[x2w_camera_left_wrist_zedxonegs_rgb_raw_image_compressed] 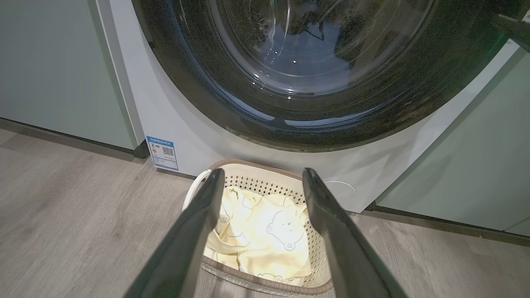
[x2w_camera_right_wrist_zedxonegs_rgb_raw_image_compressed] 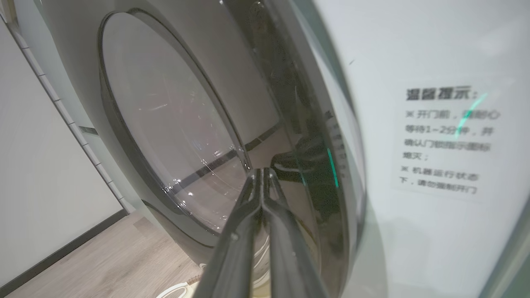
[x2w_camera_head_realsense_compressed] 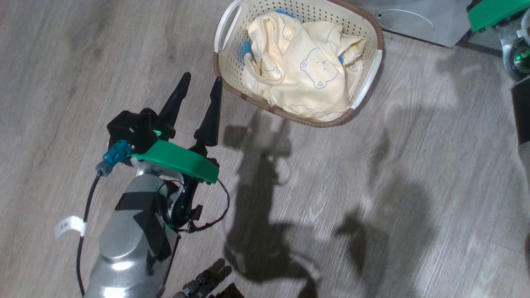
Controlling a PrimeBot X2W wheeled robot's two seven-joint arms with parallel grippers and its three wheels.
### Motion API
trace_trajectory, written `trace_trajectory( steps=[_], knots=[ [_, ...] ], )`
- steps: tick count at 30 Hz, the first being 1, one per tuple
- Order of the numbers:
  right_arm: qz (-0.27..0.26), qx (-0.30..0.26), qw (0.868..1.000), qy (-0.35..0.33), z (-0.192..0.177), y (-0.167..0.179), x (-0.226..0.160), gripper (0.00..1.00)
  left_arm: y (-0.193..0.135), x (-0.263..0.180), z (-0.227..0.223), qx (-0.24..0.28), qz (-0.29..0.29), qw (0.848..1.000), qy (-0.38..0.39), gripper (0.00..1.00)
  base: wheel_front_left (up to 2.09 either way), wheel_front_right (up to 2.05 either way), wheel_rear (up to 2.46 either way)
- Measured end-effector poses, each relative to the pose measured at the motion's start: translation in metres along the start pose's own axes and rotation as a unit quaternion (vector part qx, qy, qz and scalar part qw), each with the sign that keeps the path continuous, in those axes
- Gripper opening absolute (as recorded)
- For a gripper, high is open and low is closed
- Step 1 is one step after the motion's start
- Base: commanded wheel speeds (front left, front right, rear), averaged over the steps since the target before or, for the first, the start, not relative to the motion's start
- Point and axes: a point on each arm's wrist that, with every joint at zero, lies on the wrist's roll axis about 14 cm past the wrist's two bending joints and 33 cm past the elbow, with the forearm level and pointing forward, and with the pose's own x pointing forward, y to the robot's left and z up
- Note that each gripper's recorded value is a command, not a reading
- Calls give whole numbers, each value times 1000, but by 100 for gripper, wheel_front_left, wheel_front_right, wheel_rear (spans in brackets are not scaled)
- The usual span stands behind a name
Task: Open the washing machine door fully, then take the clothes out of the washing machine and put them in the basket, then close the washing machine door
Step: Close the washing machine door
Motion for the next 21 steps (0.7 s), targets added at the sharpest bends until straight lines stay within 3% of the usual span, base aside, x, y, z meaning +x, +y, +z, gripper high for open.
trace_trajectory(
  steps=[12, 19, 20, 21],
  knots=[
    [19, -9, 1000, -17, 25, 17, -3, 0, -4, -4, 15, -5, -4, 1000, -17, 100, 0, 0, 0],
    [38, -12, 999, 7, 18, 40, -39, 2, 1, -14, 40, -11, 3, 999, -44, 100, 0, 0, 0],
    [39, -12, 999, 9, 18, 42, -45, 20, 3, -17, 45, -8, 4, 999, -48, 100, 0, 0, 0],
    [39, -14, 999, 10, 20, 44, -50, 45, 6, -20, 48, -5, 5, 999, -50, 100, 0, 0, 0]
  ],
)
